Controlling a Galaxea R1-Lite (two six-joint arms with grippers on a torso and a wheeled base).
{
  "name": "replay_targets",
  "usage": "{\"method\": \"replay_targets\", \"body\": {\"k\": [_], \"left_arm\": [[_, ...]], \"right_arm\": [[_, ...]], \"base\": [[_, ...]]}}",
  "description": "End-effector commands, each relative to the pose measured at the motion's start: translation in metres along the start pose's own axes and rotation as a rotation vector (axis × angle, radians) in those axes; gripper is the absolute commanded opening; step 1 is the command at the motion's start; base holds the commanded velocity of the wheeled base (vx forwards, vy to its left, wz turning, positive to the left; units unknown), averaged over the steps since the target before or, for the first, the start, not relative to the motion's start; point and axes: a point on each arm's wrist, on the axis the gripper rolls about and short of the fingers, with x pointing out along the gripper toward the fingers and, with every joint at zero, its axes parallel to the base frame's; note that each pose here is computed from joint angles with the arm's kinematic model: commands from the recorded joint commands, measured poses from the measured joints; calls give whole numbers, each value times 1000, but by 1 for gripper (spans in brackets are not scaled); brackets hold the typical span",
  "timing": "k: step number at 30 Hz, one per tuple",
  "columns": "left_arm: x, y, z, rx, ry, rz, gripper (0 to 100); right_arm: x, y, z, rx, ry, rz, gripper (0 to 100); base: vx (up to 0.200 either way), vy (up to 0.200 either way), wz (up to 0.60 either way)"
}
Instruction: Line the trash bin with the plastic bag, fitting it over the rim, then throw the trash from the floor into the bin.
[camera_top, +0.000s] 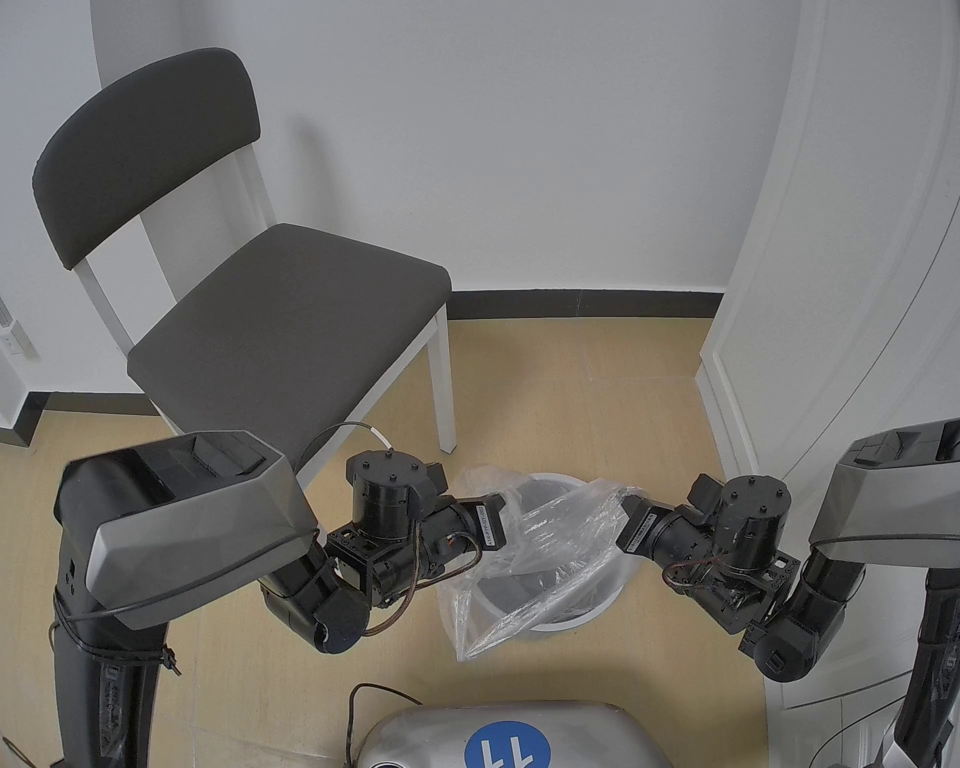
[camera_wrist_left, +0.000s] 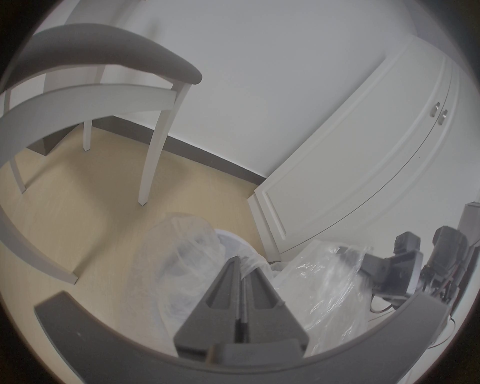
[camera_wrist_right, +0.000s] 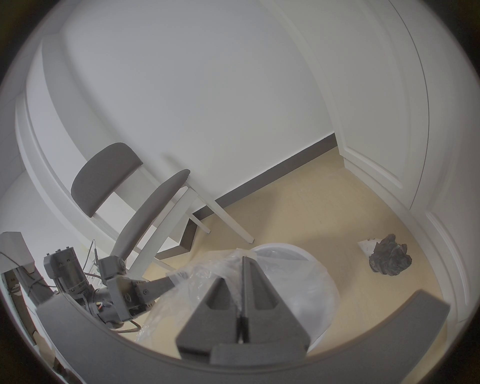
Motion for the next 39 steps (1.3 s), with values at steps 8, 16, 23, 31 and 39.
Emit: {"method": "replay_targets", "body": {"k": [8, 16, 23, 31, 39], "left_arm": [[23, -20, -4, 12, 80, -14, 0], [51, -57, -15, 33, 86, -104, 0], [69, -67, -30, 36, 132, -118, 0], [78, -50, -34, -70, 157, -108, 0], [81, -47, -46, -90, 198, -118, 0]], "right_arm": [[-10, 11, 15, -7, -49, 39, 0], [-24, 26, 11, -12, -22, 90, 0], [-26, 30, 8, -15, -12, 99, 0], [-25, 29, 7, -16, -10, 94, 0], [-26, 32, 6, -17, -10, 105, 0]], "base": [[0, 0, 0], [0, 0, 0], [0, 0, 0], [0, 0, 0], [0, 0, 0]]}}
